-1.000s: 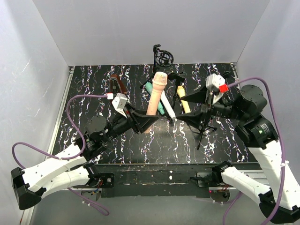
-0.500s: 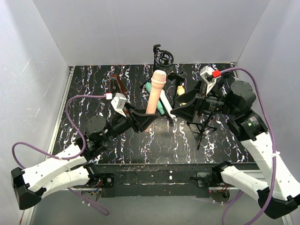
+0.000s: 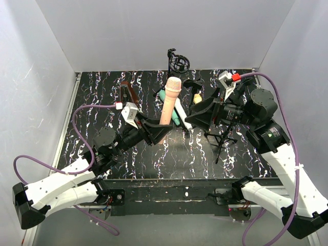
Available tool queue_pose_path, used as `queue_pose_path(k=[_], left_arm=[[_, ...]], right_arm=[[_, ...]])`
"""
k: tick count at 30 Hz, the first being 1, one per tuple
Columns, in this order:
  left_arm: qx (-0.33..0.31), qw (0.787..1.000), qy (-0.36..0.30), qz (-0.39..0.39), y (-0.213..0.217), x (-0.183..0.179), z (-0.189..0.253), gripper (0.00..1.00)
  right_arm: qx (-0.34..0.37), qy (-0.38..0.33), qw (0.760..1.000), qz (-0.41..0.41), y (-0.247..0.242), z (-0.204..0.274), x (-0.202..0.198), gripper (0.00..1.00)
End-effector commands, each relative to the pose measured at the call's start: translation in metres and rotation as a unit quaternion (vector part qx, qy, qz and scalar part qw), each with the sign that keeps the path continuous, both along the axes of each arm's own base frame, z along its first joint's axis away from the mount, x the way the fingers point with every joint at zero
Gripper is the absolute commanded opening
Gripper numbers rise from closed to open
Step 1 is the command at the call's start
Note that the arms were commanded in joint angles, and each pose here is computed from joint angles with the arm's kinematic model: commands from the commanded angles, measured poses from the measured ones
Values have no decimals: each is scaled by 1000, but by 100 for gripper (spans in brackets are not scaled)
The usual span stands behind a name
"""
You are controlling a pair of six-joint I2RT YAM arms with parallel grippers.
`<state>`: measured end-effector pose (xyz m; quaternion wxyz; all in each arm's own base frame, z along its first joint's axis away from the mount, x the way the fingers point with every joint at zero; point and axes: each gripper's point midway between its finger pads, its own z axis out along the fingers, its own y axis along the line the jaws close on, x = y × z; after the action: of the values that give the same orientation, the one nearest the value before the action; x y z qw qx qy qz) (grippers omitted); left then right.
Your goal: Attach the microphones to the stand
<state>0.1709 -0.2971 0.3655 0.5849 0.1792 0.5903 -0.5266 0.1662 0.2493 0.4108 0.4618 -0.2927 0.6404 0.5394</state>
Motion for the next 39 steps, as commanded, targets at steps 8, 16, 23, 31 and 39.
queue_pose_path(k=[8,16,23,31,39], left_arm=[[-19,1000,-19,4,3,-1,10,0],[-20,1000,-18,2,1,0,9,0],[-24,1000,-17,1,-1,1,9,0],[-29,999,-18,1,-3,2,10,0],[-33,999,-12,8,-2,5,6,0]], right_arm=[[33,29,999,-19,2,14,7,85],[38,52,998,-25,4,13,10,87],[42,68,996,-26,7,12,15,88],[46,68,996,-28,10,16,20,88],[47,57,997,-25,11,17,22,89]])
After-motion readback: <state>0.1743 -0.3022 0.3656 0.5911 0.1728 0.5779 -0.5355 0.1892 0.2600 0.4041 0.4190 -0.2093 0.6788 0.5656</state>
